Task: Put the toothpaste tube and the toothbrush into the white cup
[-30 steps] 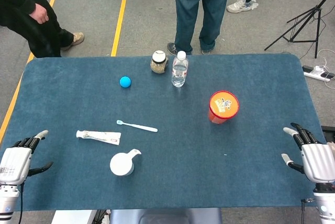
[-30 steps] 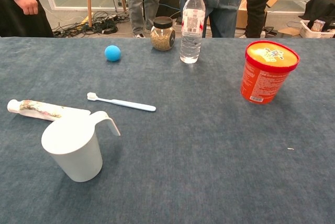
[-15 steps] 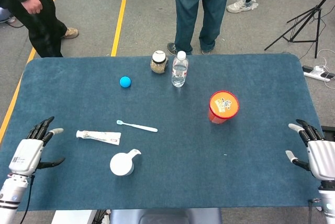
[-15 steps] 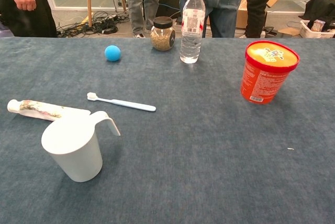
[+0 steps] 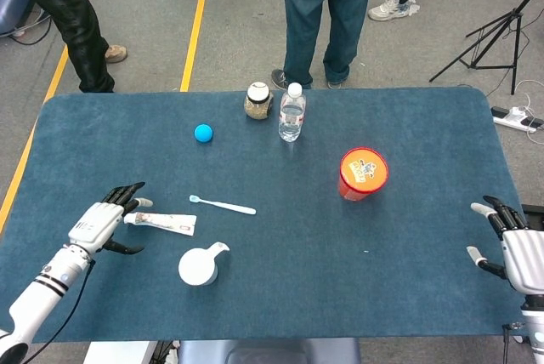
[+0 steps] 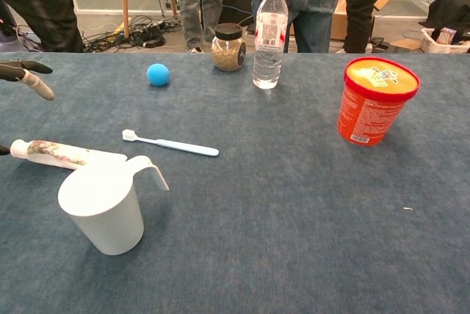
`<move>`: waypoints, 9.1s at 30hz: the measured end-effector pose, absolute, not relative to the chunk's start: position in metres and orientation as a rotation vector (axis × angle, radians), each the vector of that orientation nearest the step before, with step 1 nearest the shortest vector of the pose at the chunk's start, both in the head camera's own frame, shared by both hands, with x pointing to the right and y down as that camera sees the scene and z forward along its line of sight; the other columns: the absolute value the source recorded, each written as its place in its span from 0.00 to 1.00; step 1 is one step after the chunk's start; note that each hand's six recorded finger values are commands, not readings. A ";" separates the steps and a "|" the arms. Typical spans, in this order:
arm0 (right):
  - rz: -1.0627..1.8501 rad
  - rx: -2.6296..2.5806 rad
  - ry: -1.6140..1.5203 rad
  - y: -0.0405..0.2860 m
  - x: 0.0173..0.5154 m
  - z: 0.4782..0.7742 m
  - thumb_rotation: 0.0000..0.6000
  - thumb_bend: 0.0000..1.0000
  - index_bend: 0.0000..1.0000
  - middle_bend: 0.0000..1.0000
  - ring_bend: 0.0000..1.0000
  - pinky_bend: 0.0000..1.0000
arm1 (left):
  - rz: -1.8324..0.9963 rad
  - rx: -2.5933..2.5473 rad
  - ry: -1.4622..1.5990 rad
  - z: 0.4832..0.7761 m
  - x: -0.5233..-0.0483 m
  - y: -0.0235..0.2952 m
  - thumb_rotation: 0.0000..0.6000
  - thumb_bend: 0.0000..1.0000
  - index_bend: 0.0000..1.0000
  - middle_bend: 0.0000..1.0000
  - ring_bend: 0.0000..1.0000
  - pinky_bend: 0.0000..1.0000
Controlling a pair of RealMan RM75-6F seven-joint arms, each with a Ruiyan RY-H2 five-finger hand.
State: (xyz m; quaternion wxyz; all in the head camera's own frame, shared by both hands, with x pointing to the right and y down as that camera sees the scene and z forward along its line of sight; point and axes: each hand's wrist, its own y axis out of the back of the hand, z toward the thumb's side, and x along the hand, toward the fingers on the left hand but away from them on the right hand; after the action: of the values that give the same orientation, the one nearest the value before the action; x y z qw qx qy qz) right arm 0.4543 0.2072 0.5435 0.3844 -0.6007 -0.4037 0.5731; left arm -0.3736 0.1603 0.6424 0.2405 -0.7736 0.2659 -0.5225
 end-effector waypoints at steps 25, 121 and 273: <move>1.467 -1.532 -1.034 0.206 0.458 0.545 1.00 0.16 0.27 0.19 0.24 0.58 | -1.672 -2.123 0.636 0.723 -0.385 0.142 1.00 0.13 0.31 0.00 0.00 0.02; 1.426 -1.554 -1.062 0.206 0.456 0.535 1.00 0.16 0.27 0.19 0.24 0.58 | -1.030 -2.402 0.583 0.473 -0.280 0.142 1.00 0.30 0.70 0.00 0.00 0.04; 1.401 -1.558 -1.131 0.202 0.466 0.521 1.00 0.16 0.27 0.19 0.24 0.58 | -1.301 -2.236 0.592 0.602 -0.257 0.099 1.00 0.33 0.36 0.00 0.00 0.07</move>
State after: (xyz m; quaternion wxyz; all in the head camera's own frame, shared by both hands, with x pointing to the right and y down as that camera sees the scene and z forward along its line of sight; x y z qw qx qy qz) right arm 0.4660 0.2023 0.5209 0.3710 -0.6077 -0.4410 0.5464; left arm -0.2572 0.0989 0.6023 0.2417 -0.8176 0.2164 -0.4756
